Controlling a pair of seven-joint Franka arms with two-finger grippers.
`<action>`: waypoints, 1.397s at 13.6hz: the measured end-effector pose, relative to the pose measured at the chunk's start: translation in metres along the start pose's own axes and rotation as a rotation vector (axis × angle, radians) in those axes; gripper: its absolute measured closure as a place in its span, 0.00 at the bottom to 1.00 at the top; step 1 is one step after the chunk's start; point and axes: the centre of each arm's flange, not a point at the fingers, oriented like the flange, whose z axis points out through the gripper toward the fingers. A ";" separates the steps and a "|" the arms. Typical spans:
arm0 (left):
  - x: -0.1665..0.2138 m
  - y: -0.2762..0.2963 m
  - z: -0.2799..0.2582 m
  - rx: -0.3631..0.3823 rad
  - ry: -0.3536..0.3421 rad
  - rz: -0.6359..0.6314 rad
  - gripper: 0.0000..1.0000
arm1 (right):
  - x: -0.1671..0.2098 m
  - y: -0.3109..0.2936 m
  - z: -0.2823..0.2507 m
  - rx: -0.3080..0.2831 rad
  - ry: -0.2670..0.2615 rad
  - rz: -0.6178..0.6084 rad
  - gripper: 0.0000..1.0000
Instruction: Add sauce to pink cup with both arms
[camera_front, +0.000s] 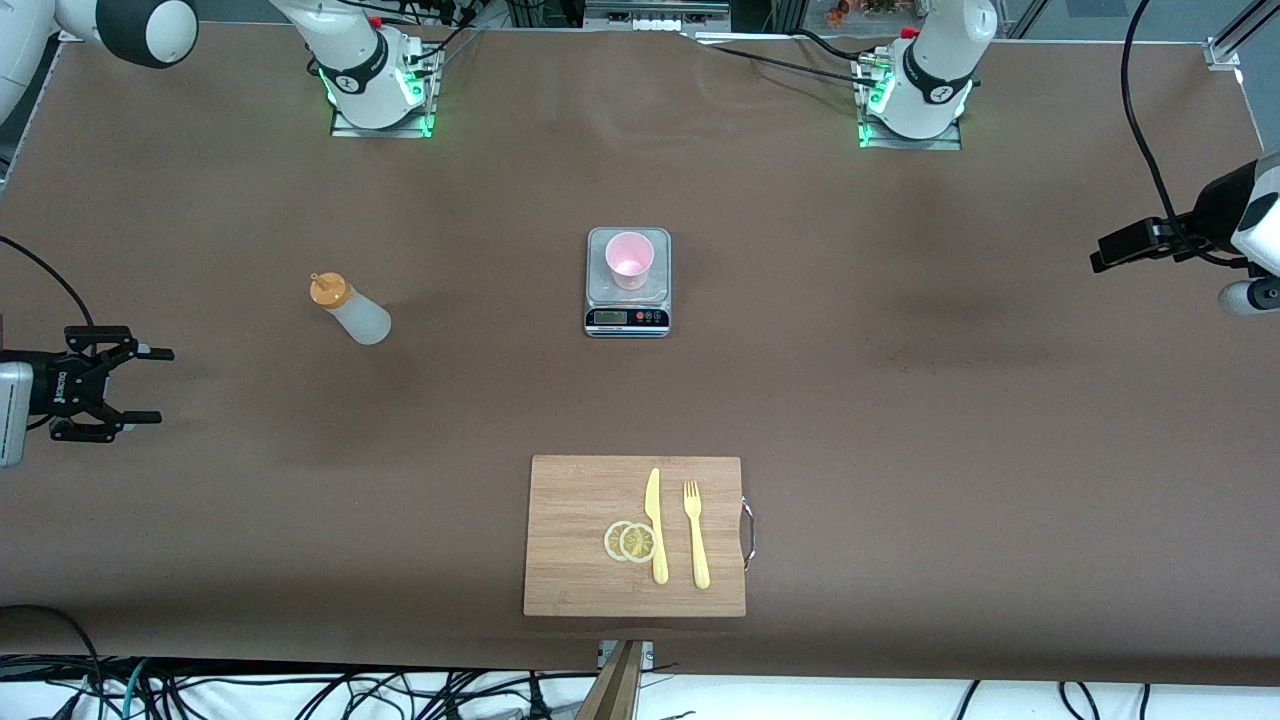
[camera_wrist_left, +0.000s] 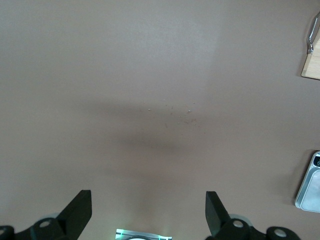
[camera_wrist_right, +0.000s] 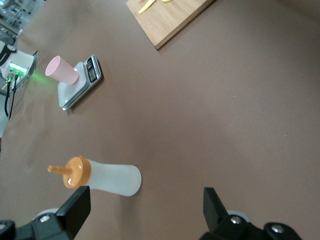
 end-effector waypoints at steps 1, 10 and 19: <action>0.000 0.000 0.000 0.000 0.000 0.000 0.00 | 0.013 -0.009 -0.003 -0.011 -0.016 0.050 0.00; 0.000 0.000 0.000 0.000 0.000 0.000 0.00 | 0.146 -0.129 0.005 -0.213 -0.244 0.521 0.00; 0.003 0.001 -0.004 -0.004 0.029 0.000 0.00 | 0.148 -0.194 -0.002 -0.329 -0.299 0.861 0.00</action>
